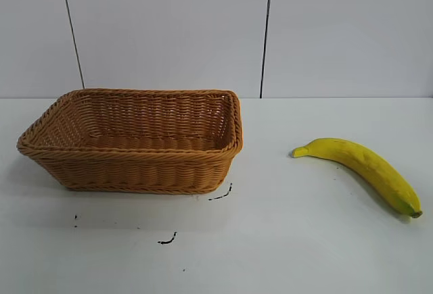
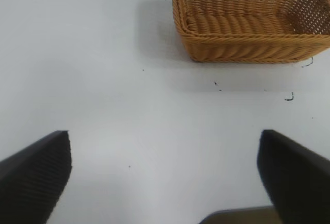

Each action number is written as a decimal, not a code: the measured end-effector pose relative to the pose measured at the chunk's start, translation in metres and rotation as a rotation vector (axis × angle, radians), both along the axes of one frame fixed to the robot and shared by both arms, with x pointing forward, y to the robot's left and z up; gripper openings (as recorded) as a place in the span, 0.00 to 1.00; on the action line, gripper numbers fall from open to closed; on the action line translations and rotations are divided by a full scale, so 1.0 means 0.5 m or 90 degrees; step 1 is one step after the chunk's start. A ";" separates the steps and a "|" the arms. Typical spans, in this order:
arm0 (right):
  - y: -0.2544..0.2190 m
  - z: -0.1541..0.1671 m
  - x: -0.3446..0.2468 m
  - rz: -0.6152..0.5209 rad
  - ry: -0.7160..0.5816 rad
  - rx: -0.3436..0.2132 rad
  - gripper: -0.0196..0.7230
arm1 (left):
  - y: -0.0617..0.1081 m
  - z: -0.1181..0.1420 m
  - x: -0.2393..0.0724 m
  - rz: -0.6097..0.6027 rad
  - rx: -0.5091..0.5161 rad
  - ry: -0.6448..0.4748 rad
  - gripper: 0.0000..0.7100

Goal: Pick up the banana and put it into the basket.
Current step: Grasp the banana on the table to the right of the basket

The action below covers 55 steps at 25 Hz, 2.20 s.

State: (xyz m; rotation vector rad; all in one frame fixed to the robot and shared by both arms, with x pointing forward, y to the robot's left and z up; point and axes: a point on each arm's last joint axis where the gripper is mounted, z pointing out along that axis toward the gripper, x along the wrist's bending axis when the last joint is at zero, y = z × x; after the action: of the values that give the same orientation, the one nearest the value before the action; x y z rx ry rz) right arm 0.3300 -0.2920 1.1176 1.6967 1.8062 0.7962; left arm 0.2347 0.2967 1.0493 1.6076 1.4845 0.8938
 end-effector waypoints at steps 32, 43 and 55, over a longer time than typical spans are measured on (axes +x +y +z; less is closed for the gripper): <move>0.076 -0.124 0.559 0.209 0.287 -0.142 0.95 | 0.000 0.000 0.000 0.000 0.000 0.000 0.98; 0.063 -0.269 0.621 0.203 0.361 -0.138 0.95 | 0.000 0.000 0.000 0.000 0.000 0.000 0.98; 0.064 -0.448 0.651 0.190 0.461 -0.129 0.95 | 0.000 0.000 0.000 0.000 0.000 0.000 0.98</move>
State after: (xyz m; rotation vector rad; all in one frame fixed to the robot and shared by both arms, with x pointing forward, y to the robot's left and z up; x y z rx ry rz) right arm 0.6558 -0.2601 0.8933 1.7229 2.5586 0.0707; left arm 0.2347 0.2966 1.0493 1.6075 1.4844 0.8936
